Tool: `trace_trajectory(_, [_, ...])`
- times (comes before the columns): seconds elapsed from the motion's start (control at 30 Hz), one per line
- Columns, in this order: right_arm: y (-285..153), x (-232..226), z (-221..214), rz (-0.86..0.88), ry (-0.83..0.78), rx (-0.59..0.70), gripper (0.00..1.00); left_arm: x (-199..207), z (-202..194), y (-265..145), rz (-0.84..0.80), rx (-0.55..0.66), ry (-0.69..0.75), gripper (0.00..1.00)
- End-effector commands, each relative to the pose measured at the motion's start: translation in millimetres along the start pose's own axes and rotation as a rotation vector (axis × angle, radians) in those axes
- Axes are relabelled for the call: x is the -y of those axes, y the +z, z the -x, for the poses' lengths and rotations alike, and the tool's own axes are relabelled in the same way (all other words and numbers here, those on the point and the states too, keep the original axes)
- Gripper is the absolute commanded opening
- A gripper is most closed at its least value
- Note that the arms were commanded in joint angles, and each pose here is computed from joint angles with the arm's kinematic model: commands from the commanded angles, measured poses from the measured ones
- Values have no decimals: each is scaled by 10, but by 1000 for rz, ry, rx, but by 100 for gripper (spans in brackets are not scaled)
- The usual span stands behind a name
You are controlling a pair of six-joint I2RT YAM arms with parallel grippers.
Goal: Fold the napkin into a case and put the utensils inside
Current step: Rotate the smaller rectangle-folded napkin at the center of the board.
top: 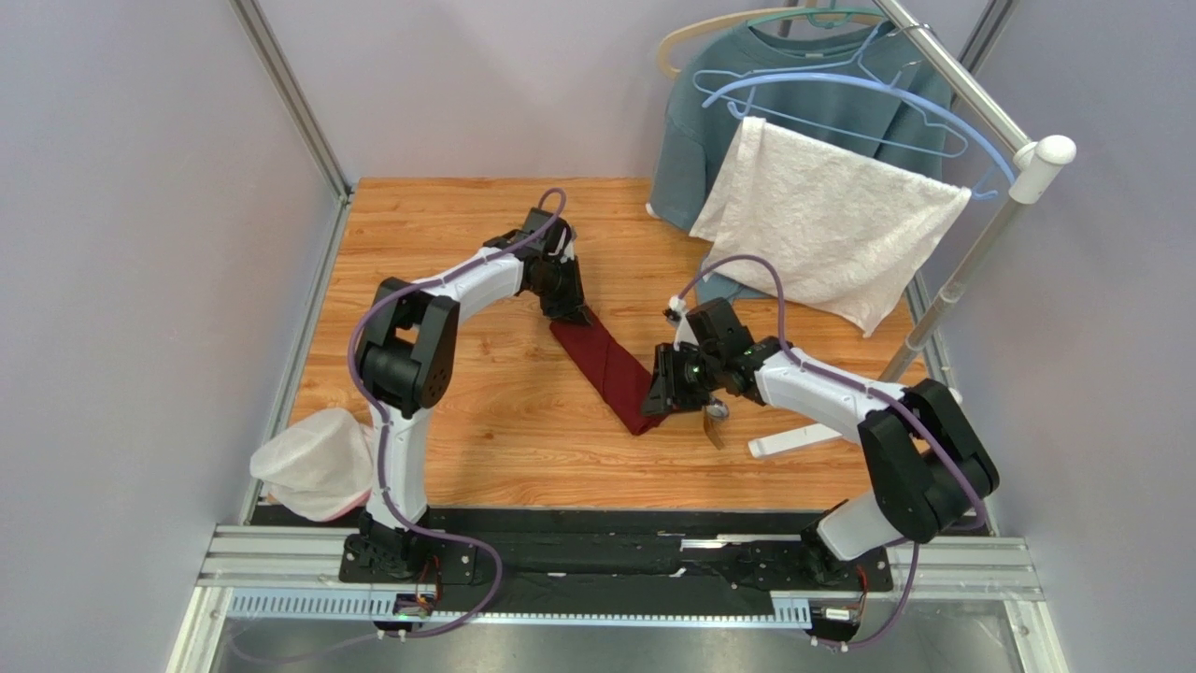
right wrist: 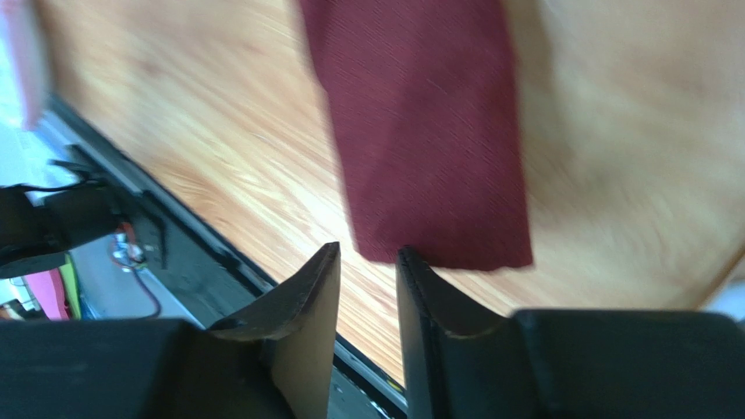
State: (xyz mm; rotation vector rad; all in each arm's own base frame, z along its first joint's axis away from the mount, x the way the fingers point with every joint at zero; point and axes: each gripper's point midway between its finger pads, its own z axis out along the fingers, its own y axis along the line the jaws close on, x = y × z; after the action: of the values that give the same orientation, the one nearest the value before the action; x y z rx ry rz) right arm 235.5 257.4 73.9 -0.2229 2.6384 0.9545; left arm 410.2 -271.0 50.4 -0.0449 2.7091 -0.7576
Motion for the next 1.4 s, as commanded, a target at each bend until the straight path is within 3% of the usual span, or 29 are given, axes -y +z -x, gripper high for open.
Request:
trace_trajectory(0.0, [98,242,-50,-88,28,-9,30,-230,-90,21,102,-21,0,14])
trace_trajectory(0.23, [180,723,270,-375,-26,32,29,-489,-375,-100,196,-37,-48,14])
trace_trajectory(0.5, [335,1014,1175,-637,-179,91,29,-695,-1056,-397,181,15,-251,15])
trace_trajectory(0.57, [412,1007,1228,-629,-199,50,28,-704,-1072,-543,195,54,-268,15])
trace_trajectory(0.77, [212,811,1567,-638,-232,97,34,-690,-1070,-1012,196,206,-310,16])
trace_trajectory(0.9, [-7,668,1494,-607,-228,111,39,-449,-854,-1288,119,286,-215,20])
trace_trajectory(1.03, [-43,565,1324,-541,-210,88,41,-195,-867,-1220,37,149,-115,16])
trace_trajectory(1.17, [-12,522,1210,-496,-143,90,40,-315,-919,-1044,77,93,-78,14])
trace_trajectory(1.37, [276,433,1040,-363,-81,60,21,-586,-1054,-863,171,78,-100,11])
